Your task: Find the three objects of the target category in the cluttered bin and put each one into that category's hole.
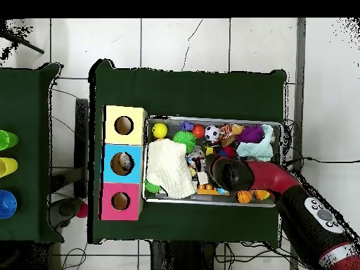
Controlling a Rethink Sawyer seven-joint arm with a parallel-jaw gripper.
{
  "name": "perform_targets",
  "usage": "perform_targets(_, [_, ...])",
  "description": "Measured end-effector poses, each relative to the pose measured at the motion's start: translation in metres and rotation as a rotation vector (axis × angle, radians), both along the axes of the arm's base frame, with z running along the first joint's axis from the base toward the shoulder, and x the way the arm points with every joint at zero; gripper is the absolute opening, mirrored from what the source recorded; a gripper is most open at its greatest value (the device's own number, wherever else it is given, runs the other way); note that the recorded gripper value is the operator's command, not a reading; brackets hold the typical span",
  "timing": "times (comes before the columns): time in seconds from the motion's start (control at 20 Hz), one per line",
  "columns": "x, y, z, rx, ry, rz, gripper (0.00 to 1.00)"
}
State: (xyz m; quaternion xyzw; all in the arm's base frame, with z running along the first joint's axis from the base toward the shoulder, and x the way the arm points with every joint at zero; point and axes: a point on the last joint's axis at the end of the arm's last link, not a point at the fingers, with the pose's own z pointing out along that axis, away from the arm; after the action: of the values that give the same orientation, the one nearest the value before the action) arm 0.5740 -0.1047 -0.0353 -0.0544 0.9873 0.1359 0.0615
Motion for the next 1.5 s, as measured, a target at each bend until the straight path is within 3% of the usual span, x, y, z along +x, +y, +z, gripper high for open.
perform_targets(1.05, [0.001, 0.015, -0.009, -0.007, 0.007, 0.028, 1.00])
perform_targets(1.5, [0.012, 0.019, -0.024, -0.003, -0.060, 0.015, 1.00])
